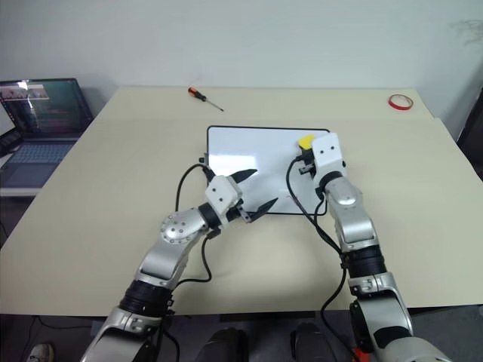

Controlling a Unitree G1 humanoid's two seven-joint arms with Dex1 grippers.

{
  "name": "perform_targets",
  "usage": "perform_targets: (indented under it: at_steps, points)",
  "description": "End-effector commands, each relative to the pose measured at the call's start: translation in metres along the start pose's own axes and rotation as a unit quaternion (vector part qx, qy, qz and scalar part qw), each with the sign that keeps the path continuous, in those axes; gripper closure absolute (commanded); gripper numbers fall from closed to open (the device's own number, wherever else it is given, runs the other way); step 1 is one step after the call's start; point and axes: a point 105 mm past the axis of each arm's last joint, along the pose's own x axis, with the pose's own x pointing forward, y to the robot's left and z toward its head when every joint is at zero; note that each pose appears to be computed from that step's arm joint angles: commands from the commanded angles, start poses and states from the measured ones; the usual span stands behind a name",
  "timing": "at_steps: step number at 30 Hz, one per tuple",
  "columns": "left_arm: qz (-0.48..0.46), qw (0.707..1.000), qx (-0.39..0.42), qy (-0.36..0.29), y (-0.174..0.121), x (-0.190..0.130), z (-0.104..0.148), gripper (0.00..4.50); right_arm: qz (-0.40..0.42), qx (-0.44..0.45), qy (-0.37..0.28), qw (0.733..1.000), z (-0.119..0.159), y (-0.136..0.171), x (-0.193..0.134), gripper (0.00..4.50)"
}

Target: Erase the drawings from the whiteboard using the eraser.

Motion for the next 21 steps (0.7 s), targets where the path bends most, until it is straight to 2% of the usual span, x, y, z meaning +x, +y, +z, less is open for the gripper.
perform_targets:
  at_steps: [1, 5, 8, 13, 18, 21]
  points:
    - [0.003, 1.0, 0.014, -0.023, 0.001, 0.002, 0.013, 0.0, 0.003, -0.005, 0.018, 1.0, -0.004, -0.001, -0.006, 3.34]
    - [0.003, 1.0, 0.013, -0.023, 0.0, 0.003, 0.012, 0.0, 0.001, -0.013, 0.04, 0.999, -0.012, -0.005, -0.017, 3.34]
    - [0.002, 1.0, 0.013, -0.024, 0.0, 0.003, 0.012, 0.0, -0.005, -0.018, 0.079, 0.997, -0.031, -0.013, -0.034, 3.34]
    - [0.001, 1.0, 0.013, -0.025, 0.0, 0.004, 0.012, 0.0, -0.005, -0.028, 0.095, 0.995, -0.039, -0.017, -0.049, 3.34]
    - [-0.004, 1.0, 0.014, -0.026, -0.001, 0.005, 0.012, 0.0, -0.013, -0.024, 0.057, 0.998, -0.022, -0.018, -0.042, 3.34]
    - [-0.005, 0.999, 0.016, -0.028, 0.0, 0.007, 0.012, 0.0, -0.008, -0.027, 0.006, 1.0, -0.002, -0.014, -0.033, 3.34]
